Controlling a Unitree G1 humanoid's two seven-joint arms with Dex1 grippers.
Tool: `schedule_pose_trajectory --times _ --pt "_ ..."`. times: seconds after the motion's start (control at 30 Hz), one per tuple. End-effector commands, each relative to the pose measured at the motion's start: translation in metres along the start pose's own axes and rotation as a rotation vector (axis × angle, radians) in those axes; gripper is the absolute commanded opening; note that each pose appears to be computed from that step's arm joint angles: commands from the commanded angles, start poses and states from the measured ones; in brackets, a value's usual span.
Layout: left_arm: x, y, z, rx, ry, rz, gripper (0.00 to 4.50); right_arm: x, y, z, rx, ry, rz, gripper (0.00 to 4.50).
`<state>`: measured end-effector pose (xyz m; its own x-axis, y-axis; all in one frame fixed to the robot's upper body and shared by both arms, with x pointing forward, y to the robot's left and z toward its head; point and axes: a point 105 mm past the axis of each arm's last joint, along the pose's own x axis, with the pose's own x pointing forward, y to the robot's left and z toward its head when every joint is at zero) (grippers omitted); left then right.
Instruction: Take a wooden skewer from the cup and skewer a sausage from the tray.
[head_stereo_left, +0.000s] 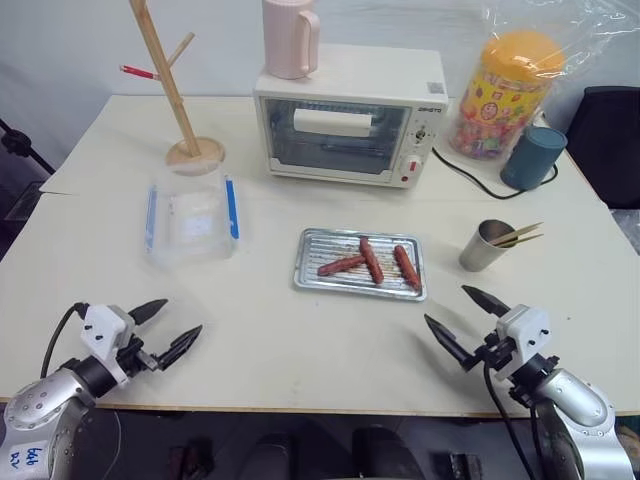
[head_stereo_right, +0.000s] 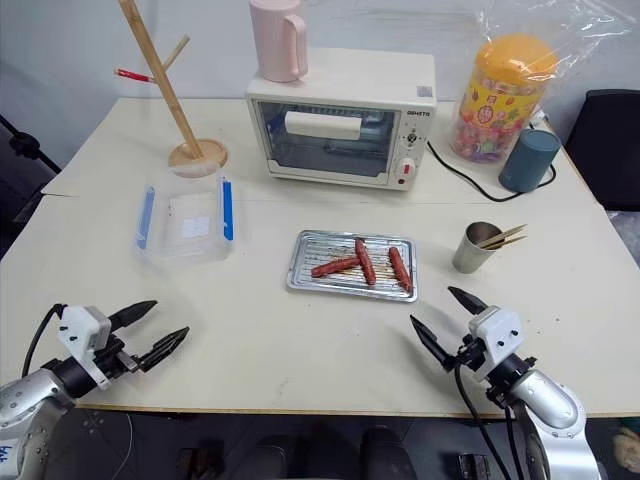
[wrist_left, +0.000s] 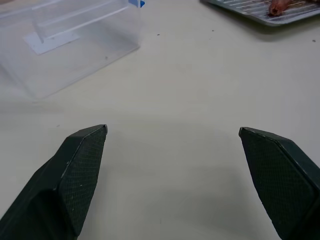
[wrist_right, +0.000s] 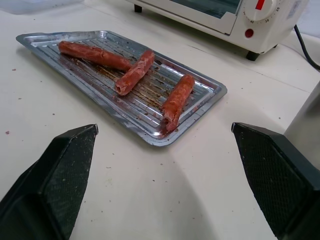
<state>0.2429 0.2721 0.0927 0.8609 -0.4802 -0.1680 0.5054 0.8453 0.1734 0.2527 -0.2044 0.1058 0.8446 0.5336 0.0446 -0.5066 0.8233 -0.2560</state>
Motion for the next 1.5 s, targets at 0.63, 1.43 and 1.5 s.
schedule_pose_trajectory --times 0.63,1.43,1.5 --pt "0.038 -0.067 0.090 -0.196 -0.246 -0.577 4.46 -0.110 -0.063 0.029 -0.147 0.084 -0.376 4.50" --pt "0.048 -0.080 0.104 -0.183 -0.300 -0.559 4.46 -0.001 -0.119 0.063 -0.101 0.009 -0.032 4.50" --pt "0.048 -0.080 0.104 -0.183 -0.299 -0.557 4.46 0.003 -0.117 0.065 -0.100 0.004 -0.019 4.50"
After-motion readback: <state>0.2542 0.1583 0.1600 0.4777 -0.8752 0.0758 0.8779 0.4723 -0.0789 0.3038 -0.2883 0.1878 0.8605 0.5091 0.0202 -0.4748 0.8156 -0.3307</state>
